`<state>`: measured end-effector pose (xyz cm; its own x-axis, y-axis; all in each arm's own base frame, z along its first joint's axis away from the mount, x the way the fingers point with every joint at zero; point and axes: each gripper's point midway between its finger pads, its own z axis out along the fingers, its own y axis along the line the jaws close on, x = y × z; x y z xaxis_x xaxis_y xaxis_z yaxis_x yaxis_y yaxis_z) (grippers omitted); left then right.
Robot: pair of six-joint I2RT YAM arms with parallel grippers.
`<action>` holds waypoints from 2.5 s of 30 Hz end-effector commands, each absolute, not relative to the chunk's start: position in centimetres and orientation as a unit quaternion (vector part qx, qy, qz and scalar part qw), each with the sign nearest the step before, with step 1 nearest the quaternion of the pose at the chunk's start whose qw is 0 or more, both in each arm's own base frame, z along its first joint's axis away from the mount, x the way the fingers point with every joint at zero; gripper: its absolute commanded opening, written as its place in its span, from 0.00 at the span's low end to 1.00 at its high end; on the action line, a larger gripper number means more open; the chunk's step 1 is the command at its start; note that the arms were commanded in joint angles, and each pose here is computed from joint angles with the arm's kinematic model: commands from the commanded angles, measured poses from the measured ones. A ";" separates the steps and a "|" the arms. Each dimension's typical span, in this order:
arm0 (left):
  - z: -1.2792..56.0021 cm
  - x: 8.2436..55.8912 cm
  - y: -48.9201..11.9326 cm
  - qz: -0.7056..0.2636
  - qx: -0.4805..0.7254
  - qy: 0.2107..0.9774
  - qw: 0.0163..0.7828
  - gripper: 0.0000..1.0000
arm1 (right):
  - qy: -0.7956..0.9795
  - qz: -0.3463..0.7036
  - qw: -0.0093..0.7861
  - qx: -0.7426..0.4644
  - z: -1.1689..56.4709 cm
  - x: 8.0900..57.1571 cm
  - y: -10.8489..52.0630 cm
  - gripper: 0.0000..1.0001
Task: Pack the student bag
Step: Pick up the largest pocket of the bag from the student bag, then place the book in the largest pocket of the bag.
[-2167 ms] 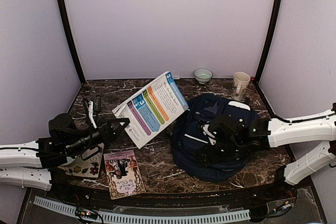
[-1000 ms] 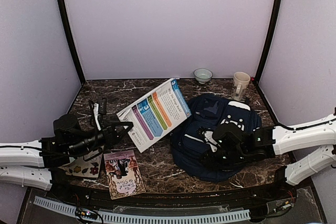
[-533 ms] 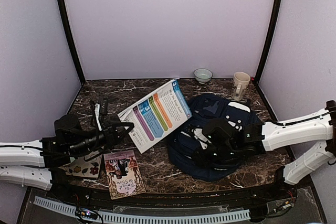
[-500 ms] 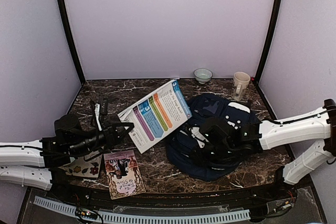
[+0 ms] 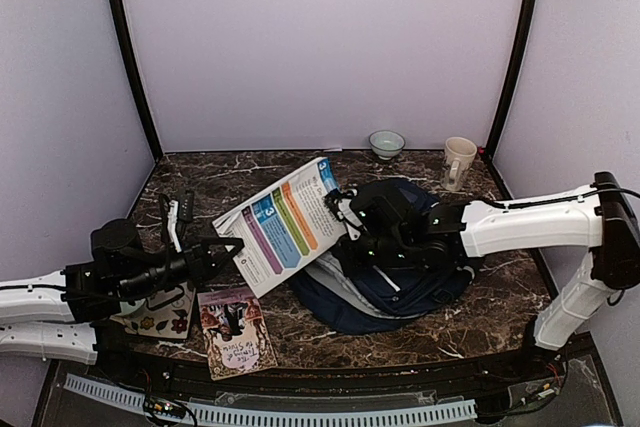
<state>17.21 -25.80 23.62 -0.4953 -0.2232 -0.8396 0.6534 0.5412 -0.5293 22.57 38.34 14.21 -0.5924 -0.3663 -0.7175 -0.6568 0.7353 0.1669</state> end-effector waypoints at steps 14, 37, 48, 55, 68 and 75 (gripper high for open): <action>25.7 12.8 -28.5 -0.541 0.220 0.719 0.377 0.00 | 0.825 0.216 0.489 -0.182 24.7 26.1 33.0 0.00; 22.4 12.1 -30.2 -0.519 0.251 0.758 0.305 0.00 | 0.789 0.170 0.573 -0.140 33.3 28.5 30.2 0.00; 22.9 11.2 -29.3 -0.524 0.264 0.749 0.307 0.00 | 0.784 0.171 0.582 -0.134 35.1 30.6 30.2 0.00; 20.9 13.1 -29.6 -0.494 0.230 0.777 0.315 0.00 | 0.767 0.232 0.575 -0.165 36.5 29.4 32.1 0.00; 18.8 16.1 -31.5 -0.556 0.094 0.772 0.294 0.00 | 0.752 0.302 0.537 -0.236 33.4 26.5 34.6 0.00; 17.7 18.4 -31.2 -0.574 0.034 0.767 0.285 0.00 | 0.752 0.307 0.520 -0.264 31.8 24.9 35.7 0.00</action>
<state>16.69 -30.55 14.53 -0.8583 -0.1631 -0.4865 0.3785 0.4390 -0.8149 26.07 33.97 26.13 -0.4336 -0.2096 -0.8764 -0.6482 0.7481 0.1418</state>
